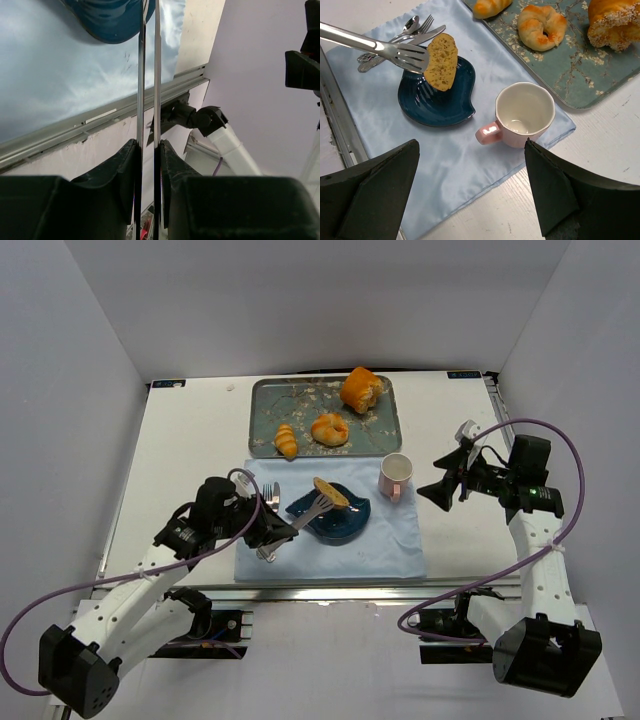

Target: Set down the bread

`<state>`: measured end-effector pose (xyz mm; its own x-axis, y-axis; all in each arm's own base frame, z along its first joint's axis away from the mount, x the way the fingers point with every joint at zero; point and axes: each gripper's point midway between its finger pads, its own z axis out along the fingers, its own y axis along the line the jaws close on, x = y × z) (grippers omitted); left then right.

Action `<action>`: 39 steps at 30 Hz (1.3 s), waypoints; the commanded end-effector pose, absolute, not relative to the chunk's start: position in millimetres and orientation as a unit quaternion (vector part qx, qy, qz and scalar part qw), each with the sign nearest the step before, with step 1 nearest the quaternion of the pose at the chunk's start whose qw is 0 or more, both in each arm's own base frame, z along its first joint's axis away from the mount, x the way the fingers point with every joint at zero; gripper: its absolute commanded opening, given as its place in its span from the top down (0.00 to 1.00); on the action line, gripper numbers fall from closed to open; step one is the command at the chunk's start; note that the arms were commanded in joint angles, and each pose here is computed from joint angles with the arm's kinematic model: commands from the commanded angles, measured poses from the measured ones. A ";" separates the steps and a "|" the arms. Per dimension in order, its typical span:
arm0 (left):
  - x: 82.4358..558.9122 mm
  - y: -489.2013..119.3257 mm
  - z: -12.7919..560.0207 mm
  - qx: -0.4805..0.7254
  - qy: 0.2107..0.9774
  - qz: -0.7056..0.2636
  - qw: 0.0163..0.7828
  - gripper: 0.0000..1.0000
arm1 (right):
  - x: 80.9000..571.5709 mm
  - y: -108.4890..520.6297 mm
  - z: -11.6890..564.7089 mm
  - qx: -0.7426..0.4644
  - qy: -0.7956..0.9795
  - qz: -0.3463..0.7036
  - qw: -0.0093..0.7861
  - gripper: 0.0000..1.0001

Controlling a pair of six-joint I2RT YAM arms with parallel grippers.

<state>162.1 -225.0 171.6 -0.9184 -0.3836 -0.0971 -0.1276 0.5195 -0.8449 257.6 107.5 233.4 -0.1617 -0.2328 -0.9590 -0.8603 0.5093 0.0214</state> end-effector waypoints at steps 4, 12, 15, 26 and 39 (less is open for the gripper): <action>150.2 -219.8 156.3 -0.132 0.877 -0.445 0.126 0.92 | 250.7 109.4 249.2 -0.407 0.682 0.296 0.531 0.10; 156.7 -213.4 151.8 -0.116 0.898 -0.402 0.137 0.54 | 245.6 108.0 247.3 -0.410 0.685 0.286 0.530 0.11; 158.5 -213.9 159.2 -0.115 0.896 -0.404 0.143 0.45 | 244.9 108.1 246.7 -0.410 0.685 0.287 0.530 0.11; 156.0 -205.4 191.7 -0.112 0.894 -0.399 0.169 0.46 | 245.5 108.3 246.6 -0.411 0.684 0.287 0.529 0.11; 200.7 -146.6 231.2 -0.128 0.915 -0.228 0.308 0.82 | 229.1 126.8 242.4 -0.476 0.654 0.288 0.513 0.11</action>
<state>180.7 -178.6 237.6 -0.8341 -0.4043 -0.3754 -0.0615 0.7444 -0.6649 236.3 113.9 230.8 -0.1049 -0.2857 -0.9525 -0.8928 0.4490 -0.0363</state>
